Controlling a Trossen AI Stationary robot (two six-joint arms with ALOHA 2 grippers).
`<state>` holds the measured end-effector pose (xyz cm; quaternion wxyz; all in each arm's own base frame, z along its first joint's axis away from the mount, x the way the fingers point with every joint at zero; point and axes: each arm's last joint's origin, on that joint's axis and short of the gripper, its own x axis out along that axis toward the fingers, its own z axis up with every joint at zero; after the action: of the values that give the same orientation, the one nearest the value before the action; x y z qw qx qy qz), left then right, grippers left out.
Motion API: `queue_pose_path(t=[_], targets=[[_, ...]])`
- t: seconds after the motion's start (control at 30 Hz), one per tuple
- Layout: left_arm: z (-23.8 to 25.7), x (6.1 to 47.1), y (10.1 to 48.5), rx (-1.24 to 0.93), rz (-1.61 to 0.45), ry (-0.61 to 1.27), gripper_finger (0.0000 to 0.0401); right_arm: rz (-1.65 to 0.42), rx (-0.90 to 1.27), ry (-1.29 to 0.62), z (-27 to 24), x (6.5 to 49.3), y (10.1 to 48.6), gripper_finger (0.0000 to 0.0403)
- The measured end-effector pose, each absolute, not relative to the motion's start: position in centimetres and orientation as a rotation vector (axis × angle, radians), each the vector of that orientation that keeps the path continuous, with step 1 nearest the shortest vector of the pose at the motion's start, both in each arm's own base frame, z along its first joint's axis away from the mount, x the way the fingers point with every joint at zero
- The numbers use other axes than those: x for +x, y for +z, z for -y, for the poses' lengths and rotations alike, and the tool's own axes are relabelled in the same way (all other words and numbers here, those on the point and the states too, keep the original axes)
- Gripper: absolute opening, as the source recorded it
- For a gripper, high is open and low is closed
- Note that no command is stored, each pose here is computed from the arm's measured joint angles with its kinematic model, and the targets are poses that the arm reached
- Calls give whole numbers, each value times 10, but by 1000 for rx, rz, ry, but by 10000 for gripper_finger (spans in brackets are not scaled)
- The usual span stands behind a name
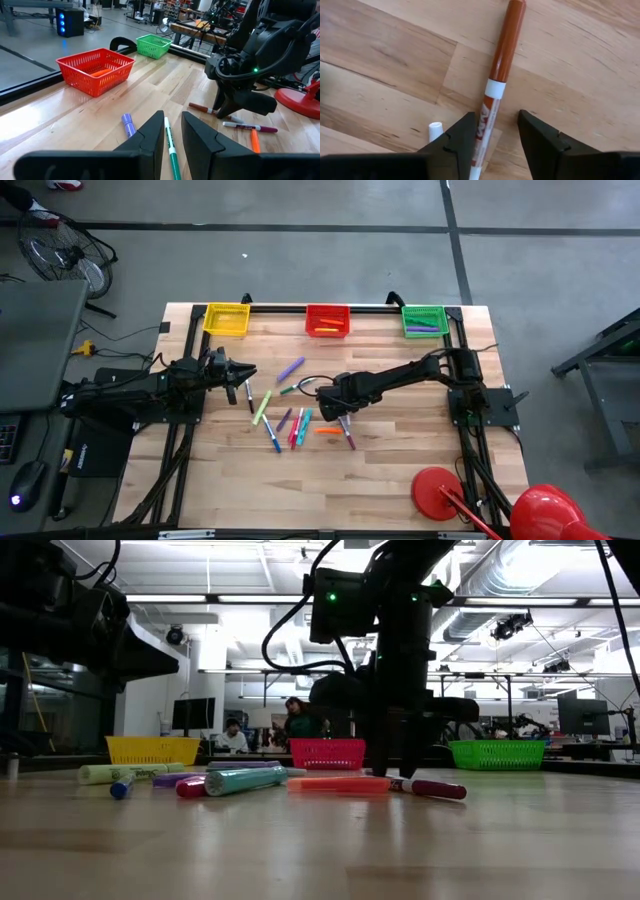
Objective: Pick & Place Markers
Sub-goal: Put the brown marker into the yellow bin
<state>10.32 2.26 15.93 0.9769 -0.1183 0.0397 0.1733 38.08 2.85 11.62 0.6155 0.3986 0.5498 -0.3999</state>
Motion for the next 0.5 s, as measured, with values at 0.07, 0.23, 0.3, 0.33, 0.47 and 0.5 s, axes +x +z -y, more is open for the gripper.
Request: queue_pose_path(t=[0.07, 0.23, 0.3, 0.33, 0.47, 0.5], targets=[[-23, 103, 159, -238, -80, 349, 64, -1269, 921, -917, -29, 381, 116, 124], [-23, 103, 159, -238, -81, 349, 64, -1287, 911, -892, -29, 381, 116, 105], [-23, 103, 159, -239, -80, 349, 64, -1290, 914, -889, -29, 381, 116, 96], [-23, 103, 159, -238, -80, 349, 64, -1292, 916, -887, -29, 381, 116, 92], [-23, 103, 159, -238, -80, 349, 64, -1297, 917, -880, -31, 381, 116, 71], [-23, 103, 159, -238, -80, 349, 64, -1298, 916, -879, -31, 381, 116, 66]])
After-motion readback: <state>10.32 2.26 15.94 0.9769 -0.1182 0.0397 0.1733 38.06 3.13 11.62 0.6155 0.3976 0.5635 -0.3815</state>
